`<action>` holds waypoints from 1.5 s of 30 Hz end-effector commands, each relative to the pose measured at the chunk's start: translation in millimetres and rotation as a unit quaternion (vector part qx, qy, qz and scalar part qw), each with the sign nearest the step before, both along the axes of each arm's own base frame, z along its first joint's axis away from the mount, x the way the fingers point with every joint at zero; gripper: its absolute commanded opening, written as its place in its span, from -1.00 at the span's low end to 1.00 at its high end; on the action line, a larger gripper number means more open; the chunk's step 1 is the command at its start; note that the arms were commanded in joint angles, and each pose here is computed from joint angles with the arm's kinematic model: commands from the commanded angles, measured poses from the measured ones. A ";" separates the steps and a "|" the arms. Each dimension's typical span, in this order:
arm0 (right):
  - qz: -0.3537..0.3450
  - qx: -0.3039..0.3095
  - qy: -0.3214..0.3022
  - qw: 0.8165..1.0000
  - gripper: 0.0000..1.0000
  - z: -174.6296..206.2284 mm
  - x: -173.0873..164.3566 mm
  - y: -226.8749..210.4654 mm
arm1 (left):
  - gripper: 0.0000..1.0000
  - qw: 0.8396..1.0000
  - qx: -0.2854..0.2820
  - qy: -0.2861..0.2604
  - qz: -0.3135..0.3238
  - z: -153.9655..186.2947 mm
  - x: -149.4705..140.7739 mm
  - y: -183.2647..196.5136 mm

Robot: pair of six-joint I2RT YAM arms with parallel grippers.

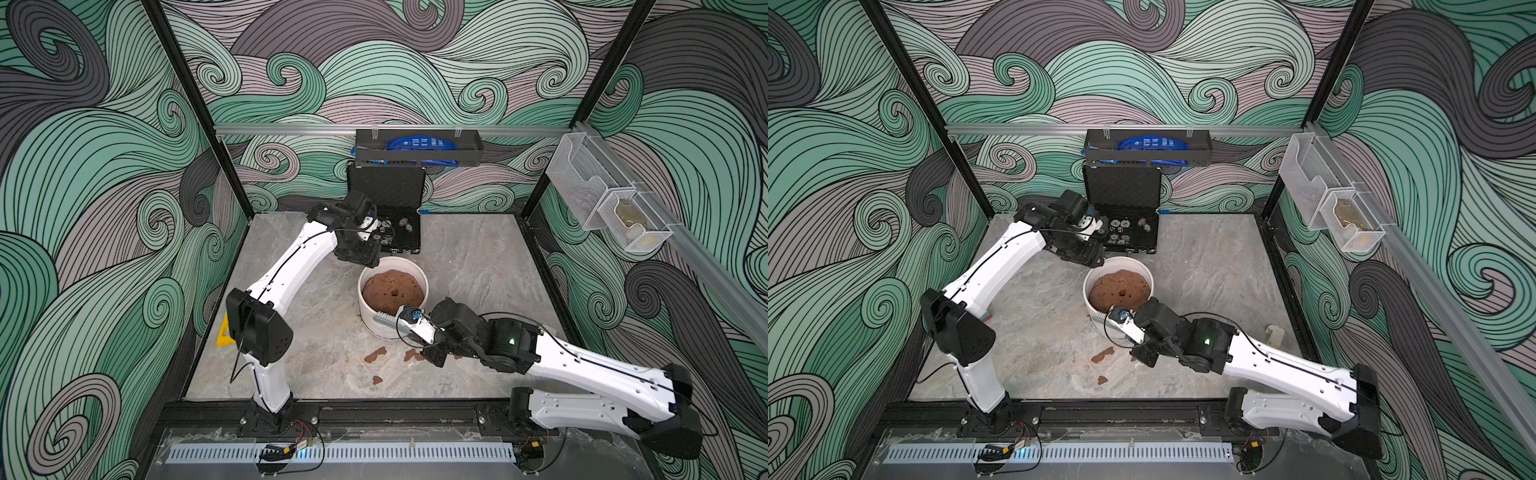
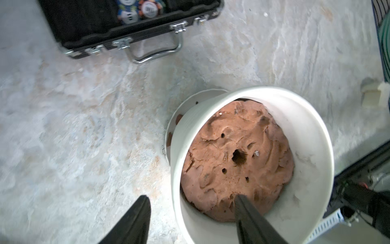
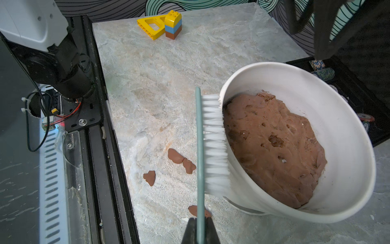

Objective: Scrub the dried mud off the ceramic pot
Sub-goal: Rotate the pot on the tray.

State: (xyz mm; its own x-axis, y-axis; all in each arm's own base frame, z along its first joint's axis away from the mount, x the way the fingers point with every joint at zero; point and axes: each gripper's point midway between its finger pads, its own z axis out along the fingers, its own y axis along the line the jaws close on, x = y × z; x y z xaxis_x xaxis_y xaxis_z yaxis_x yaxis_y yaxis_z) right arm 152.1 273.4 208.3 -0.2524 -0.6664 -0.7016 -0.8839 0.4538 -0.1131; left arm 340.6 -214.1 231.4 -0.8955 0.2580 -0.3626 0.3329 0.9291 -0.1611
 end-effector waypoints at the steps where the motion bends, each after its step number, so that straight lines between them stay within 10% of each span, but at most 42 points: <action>1: 0.001 0.026 0.000 1.000 -1.00 8.3 -0.8 -0.6 | 0.36 0.992 0.014 -0.023 0.121 5.6 -23.5 6.6; 8: -0.013 0.055 -0.008 0.998 -1.00 20.7 2.2 -7.5 | 0.30 0.979 0.023 -0.016 0.204 -14.0 -55.1 10.0; 45: -0.016 0.068 -0.011 0.998 -1.00 22.4 5.4 -10.5 | -0.28 0.964 0.121 0.039 0.235 -69.3 -80.2 3.1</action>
